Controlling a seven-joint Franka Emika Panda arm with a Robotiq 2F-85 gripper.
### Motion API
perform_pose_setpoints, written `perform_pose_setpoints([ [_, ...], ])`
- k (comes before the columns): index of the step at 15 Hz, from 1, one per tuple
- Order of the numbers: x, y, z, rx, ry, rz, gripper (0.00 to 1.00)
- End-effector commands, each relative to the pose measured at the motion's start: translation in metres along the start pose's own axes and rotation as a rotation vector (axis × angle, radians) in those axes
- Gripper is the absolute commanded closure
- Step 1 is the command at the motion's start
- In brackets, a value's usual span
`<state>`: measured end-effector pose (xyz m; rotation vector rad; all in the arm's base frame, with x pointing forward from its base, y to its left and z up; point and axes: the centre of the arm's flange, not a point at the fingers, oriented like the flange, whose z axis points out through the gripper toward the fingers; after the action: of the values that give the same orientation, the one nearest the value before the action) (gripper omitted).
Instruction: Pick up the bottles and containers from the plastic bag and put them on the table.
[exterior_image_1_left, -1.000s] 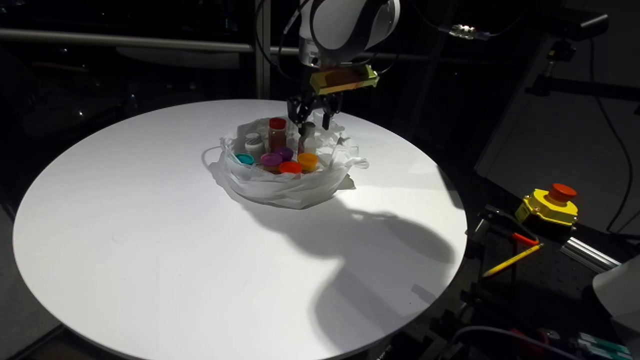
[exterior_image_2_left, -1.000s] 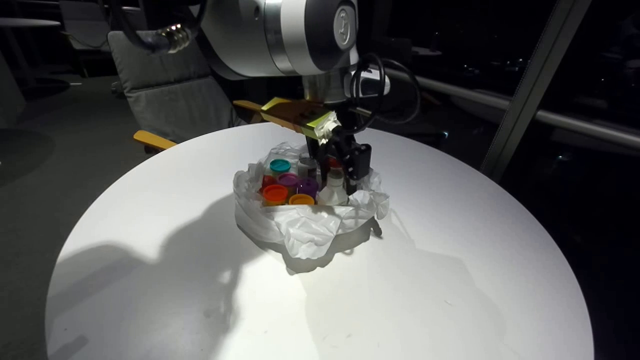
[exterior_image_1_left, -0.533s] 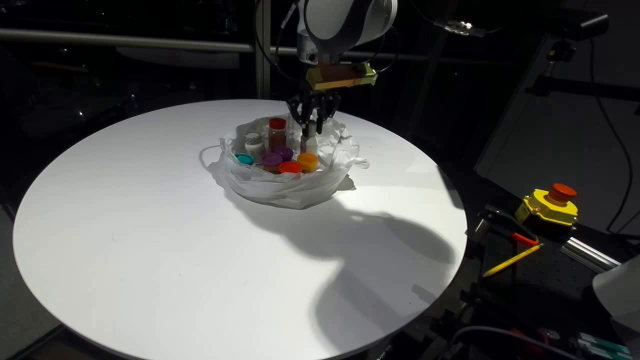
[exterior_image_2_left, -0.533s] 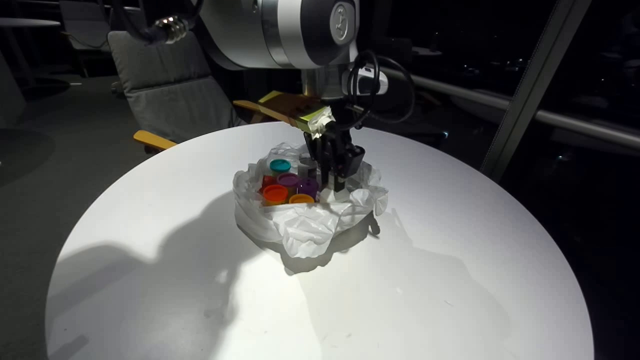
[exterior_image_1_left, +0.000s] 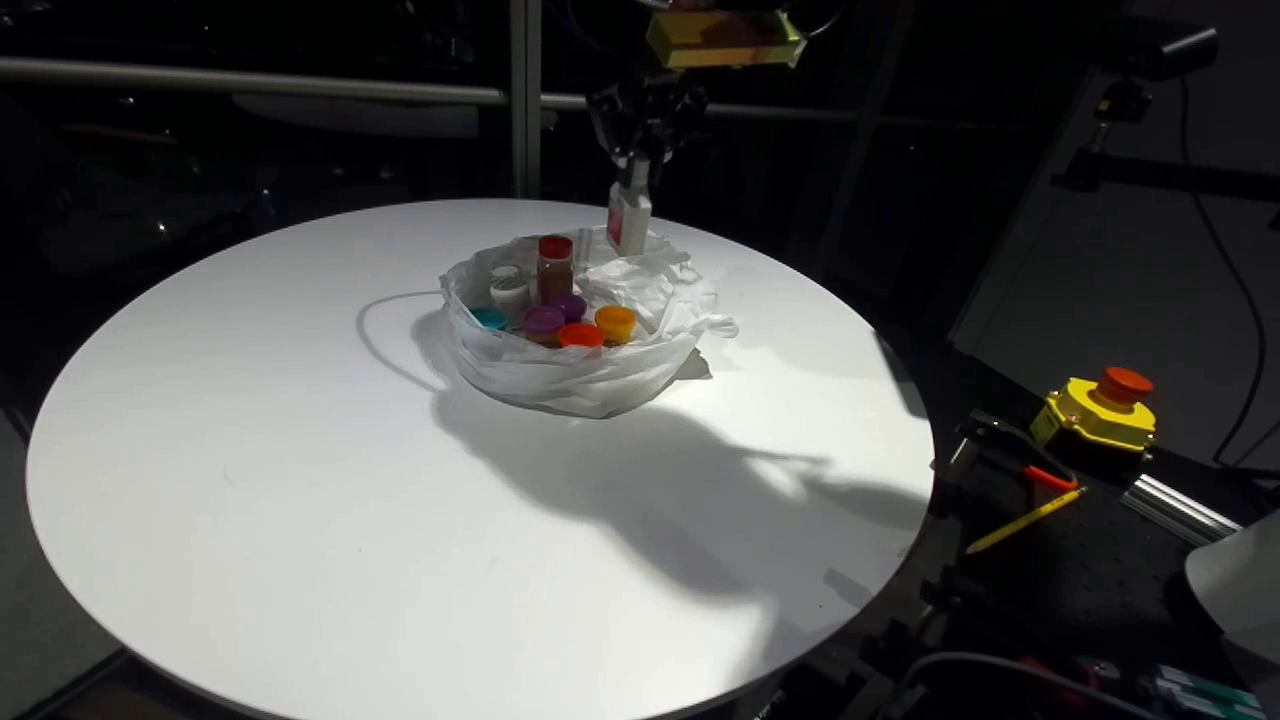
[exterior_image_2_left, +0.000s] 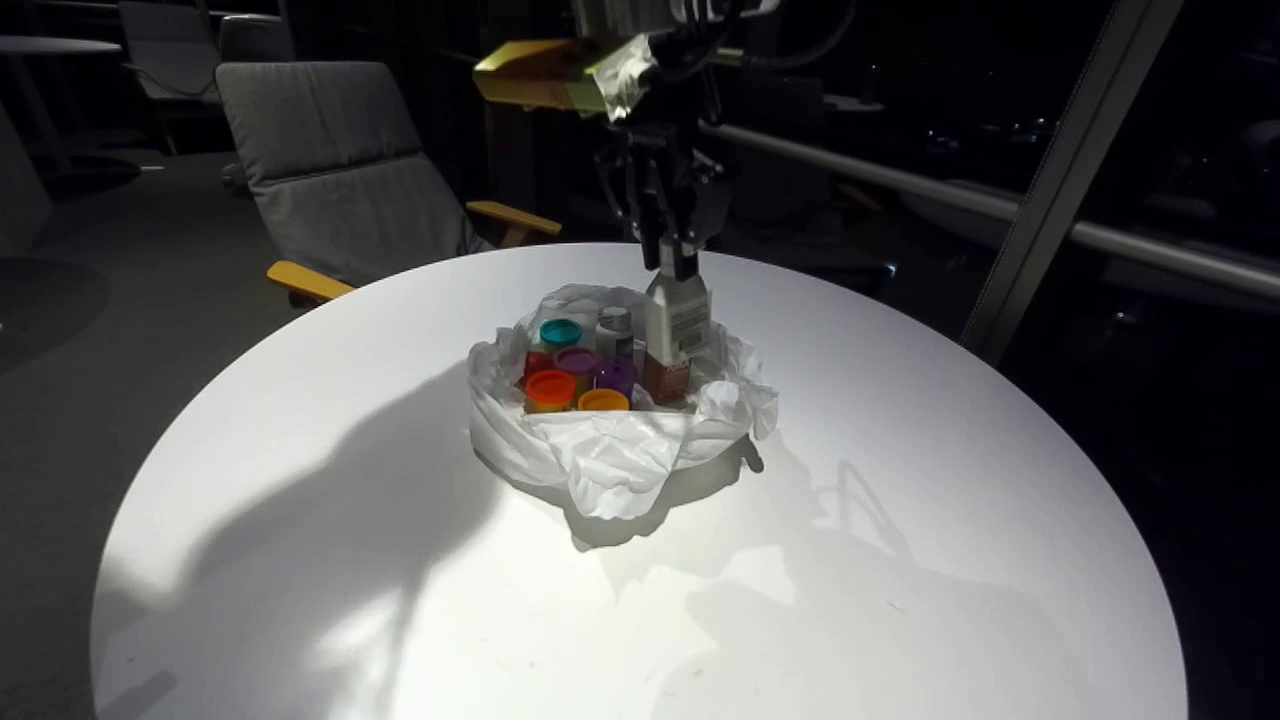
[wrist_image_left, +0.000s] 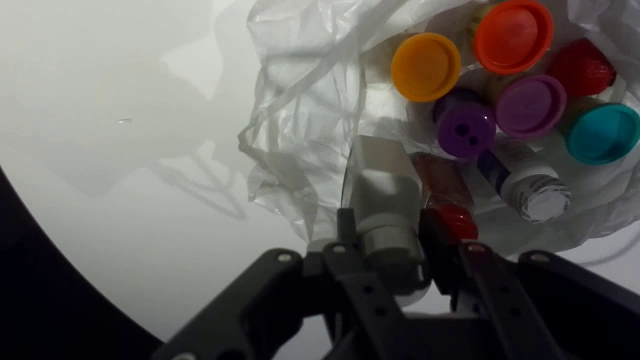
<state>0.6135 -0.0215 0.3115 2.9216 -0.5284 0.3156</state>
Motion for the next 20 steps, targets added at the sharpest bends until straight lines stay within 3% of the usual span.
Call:
perform_pose_setpoints([
  [1, -0.043, 0.057, -0.059, -0.039, 0.066, 0.069, 0.88],
  [4, -0.052, 0.11, -0.048, -0.042, 0.051, 0.137, 0.88],
  [9, -0.052, 0.169, 0.025, -0.002, 0.01, 0.241, 0.88],
  [14, -0.058, 0.185, 0.095, 0.065, -0.073, 0.319, 0.88],
  [18, -0.069, 0.177, 0.127, 0.087, -0.113, 0.34, 0.88],
  [19, -0.071, 0.176, 0.128, 0.085, -0.111, 0.333, 0.78],
  [20, -0.068, 0.174, 0.122, 0.082, -0.089, 0.329, 0.38],
])
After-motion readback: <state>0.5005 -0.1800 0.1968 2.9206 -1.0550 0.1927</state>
